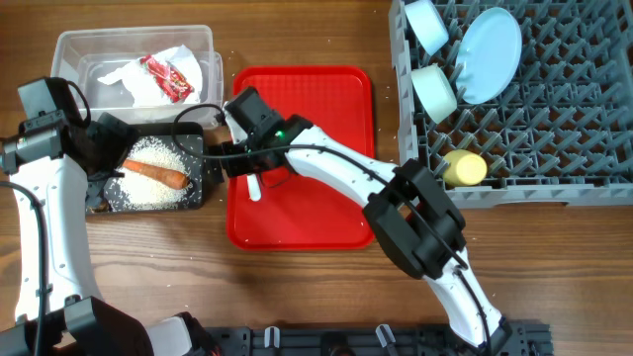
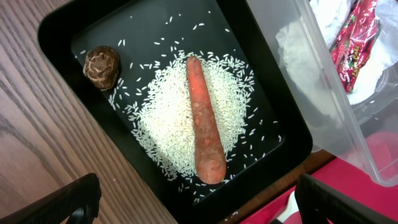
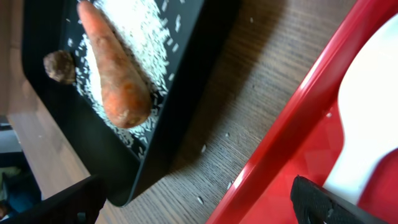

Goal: Sort waste into correct bins and load items into the dishwasher rack
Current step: 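Grasp the white spoon with the right gripper and lift, then carry the white spoon right and insert it into the rack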

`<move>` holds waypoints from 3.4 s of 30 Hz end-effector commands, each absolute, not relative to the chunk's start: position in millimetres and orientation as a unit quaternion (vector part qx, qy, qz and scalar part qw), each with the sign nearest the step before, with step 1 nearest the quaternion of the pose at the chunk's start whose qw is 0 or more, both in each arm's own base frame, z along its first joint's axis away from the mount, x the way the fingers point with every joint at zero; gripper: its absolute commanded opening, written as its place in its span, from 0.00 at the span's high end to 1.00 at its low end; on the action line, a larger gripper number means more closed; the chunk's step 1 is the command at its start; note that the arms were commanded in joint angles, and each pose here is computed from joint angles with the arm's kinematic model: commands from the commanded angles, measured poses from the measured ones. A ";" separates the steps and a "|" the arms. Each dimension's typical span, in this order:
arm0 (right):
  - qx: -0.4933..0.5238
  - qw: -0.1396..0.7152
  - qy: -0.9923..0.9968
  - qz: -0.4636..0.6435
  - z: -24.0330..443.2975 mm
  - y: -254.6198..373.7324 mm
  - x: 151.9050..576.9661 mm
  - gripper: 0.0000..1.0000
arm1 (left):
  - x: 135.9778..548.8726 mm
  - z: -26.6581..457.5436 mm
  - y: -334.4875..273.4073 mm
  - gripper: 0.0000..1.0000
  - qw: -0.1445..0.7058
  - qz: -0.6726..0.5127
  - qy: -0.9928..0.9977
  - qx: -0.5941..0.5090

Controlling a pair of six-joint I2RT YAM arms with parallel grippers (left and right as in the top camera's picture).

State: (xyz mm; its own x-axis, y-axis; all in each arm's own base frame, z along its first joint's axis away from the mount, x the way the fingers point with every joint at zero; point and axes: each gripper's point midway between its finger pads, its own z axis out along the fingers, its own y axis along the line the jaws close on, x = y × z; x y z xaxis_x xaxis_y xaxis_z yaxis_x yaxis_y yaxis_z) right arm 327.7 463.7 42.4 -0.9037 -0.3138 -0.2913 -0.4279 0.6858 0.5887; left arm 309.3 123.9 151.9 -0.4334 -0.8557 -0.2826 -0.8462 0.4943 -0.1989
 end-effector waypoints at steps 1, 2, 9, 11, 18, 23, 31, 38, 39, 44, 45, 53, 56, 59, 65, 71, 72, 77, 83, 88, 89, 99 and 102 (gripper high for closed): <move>-0.180 0.073 0.930 0.311 19.9 455.4 328.5 0.02 | 308.8 152.5 127.9 0.00 0.175 -0.006 0.845 -0.505; -0.178 0.075 0.932 0.307 19.0 454.1 329.2 0.02 | 308.8 152.5 127.9 0.00 0.175 -0.006 0.845 -0.505; -0.136 0.085 0.946 0.280 13.5 442.0 341.7 0.00 | 306.8 151.7 127.1 0.00 0.171 -0.005 0.846 -0.506; -0.118 0.078 0.949 0.283 13.6 435.7 347.6 0.00 | 306.5 151.6 127.0 0.00 0.170 -0.005 0.846 -0.506; -0.151 0.047 0.903 0.400 79.3 415.2 365.4 0.00 | 306.6 151.7 127.1 0.00 0.170 -0.005 0.846 -0.506; -0.124 0.132 0.923 0.340 140.3 379.5 381.6 0.00 | 306.6 151.7 127.1 0.00 0.170 -0.005 0.846 -0.506; 0.042 0.074 0.980 0.178 65.9 354.8 354.5 0.00 | 305.0 151.1 126.4 0.00 0.167 -0.005 0.846 -0.506; 0.111 0.087 0.983 0.114 14.1 364.1 345.6 0.04 | 304.6 150.9 126.3 0.00 0.166 -0.004 0.847 -0.506; 0.118 0.090 0.983 0.112 13.3 363.5 347.2 0.09 | 304.6 150.9 126.2 0.00 0.166 -0.005 0.846 -0.506; 0.118 0.141 0.978 0.098 4.4 366.9 361.7 0.20 | 302.6 150.2 125.5 0.00 0.161 -0.004 0.847 -0.506; 0.118 0.145 0.977 0.099 3.5 367.9 363.8 0.21 | 302.5 150.2 125.5 0.00 0.161 -0.004 0.847 -0.506; 0.091 0.160 0.976 0.112 -0.7 376.9 371.7 0.75 | 300.7 149.5 124.8 0.00 0.157 -0.003 0.848 -0.506; 0.089 0.158 0.977 0.115 -5.5 379.3 371.7 0.94 | 299.0 148.9 124.0 0.00 0.153 -0.002 0.848 -0.507; 0.056 0.157 0.977 0.131 -3.9 387.7 372.3 0.96 | 298.3 148.7 123.8 0.00 0.152 -0.002 0.849 -0.507; 0.036 0.158 0.978 0.134 -3.4 390.4 371.6 0.62 | 298.1 148.7 123.7 0.00 0.151 -0.002 0.849 -0.507; -0.001 0.148 0.976 0.159 -17.8 404.8 370.3 0.62 | 296.7 148.2 123.2 0.00 0.148 -0.002 0.849 -0.507; -0.001 0.145 0.976 0.161 -20.2 406.0 369.8 0.63 | 296.4 148.1 123.0 0.00 0.147 -0.001 0.849 -0.507; -0.011 0.145 0.976 0.162 -20.8 407.0 369.2 0.92 | 295.9 147.9 122.8 0.00 0.146 -0.001 0.849 -0.507; -0.037 0.134 0.971 0.195 -7.3 416.0 372.0 0.96 | 295.9 147.9 122.9 0.00 0.146 -0.001 0.849 -0.507; -0.154 0.163 0.944 0.243 80.5 393.3 394.4 0.96 | 296.0 148.0 122.9 0.00 0.147 -0.001 0.849 -0.507; -0.155 0.175 0.942 0.241 104.2 375.7 400.5 0.96 | 295.9 147.9 122.9 0.00 0.146 -0.001 0.849 -0.507; -0.188 0.377 0.897 0.134 313.3 168.4 413.5 0.96 | 297.6 147.9 119.7 0.00 0.145 -0.012 0.849 -0.508; -0.145 0.354 0.923 0.027 308.6 85.7 406.0 0.96 | 299.9 148.5 118.9 0.00 0.149 -0.017 0.849 -0.507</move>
